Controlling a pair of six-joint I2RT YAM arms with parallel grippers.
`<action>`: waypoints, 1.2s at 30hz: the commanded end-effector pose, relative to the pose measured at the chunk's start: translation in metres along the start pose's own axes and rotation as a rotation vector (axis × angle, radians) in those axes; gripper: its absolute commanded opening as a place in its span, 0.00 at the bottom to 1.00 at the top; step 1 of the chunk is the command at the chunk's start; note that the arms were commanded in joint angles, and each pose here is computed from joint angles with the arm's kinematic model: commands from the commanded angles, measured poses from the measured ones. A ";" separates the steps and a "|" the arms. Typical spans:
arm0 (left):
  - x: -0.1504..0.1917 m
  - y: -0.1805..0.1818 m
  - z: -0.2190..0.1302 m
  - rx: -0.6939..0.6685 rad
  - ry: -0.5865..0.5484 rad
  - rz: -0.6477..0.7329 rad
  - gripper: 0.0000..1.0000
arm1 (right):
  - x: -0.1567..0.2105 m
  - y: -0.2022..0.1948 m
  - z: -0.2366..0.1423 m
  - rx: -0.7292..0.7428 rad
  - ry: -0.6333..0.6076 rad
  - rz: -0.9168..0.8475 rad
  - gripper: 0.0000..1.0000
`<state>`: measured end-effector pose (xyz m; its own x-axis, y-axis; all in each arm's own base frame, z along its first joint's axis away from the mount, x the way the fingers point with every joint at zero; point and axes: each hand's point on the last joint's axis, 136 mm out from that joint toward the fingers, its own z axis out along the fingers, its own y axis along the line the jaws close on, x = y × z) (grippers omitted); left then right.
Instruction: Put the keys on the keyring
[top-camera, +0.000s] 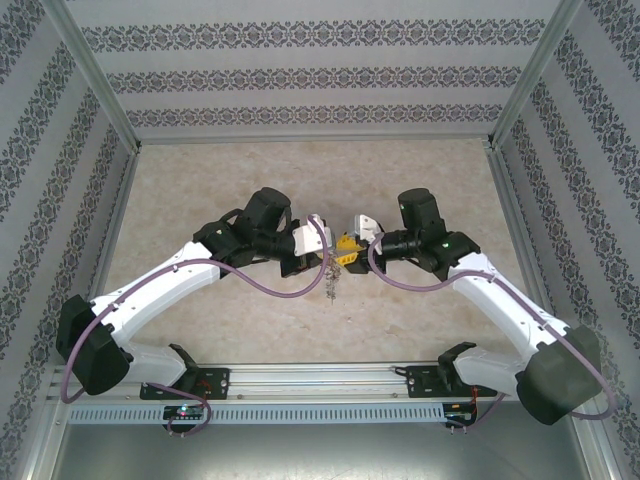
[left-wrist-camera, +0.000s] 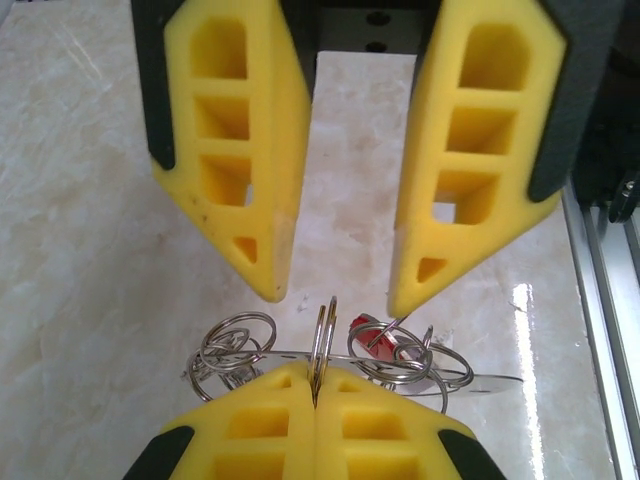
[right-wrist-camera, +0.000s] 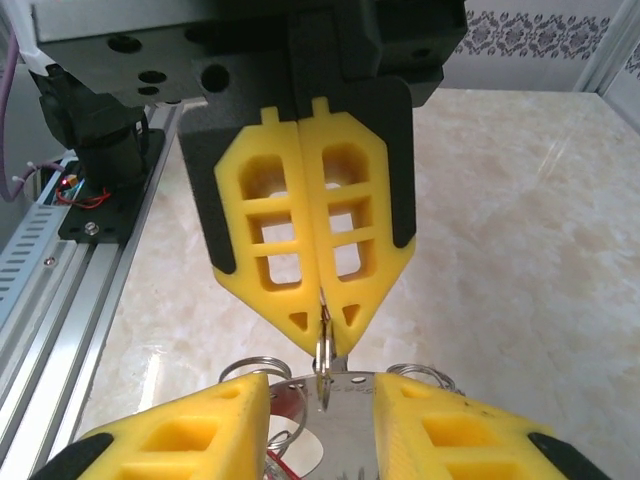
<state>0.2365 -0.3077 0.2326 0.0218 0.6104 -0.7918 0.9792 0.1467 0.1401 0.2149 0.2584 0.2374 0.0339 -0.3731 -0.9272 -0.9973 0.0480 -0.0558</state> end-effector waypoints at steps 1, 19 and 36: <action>-0.017 -0.004 -0.006 0.038 -0.050 0.040 0.00 | -0.011 0.003 0.001 -0.030 -0.012 -0.030 0.32; -0.023 -0.002 -0.006 0.035 -0.072 0.034 0.00 | -0.008 0.007 0.010 -0.075 0.001 0.017 0.17; -0.012 -0.004 -0.011 -0.004 -0.091 -0.038 0.22 | -0.056 -0.037 -0.020 0.159 -0.284 0.101 0.00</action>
<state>0.2406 -0.3091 0.2387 0.0112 0.5710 -0.8209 0.9761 0.1721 0.1330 0.2305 0.2652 0.2462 -0.1086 -0.2519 -0.9616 -0.9867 0.1452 0.0734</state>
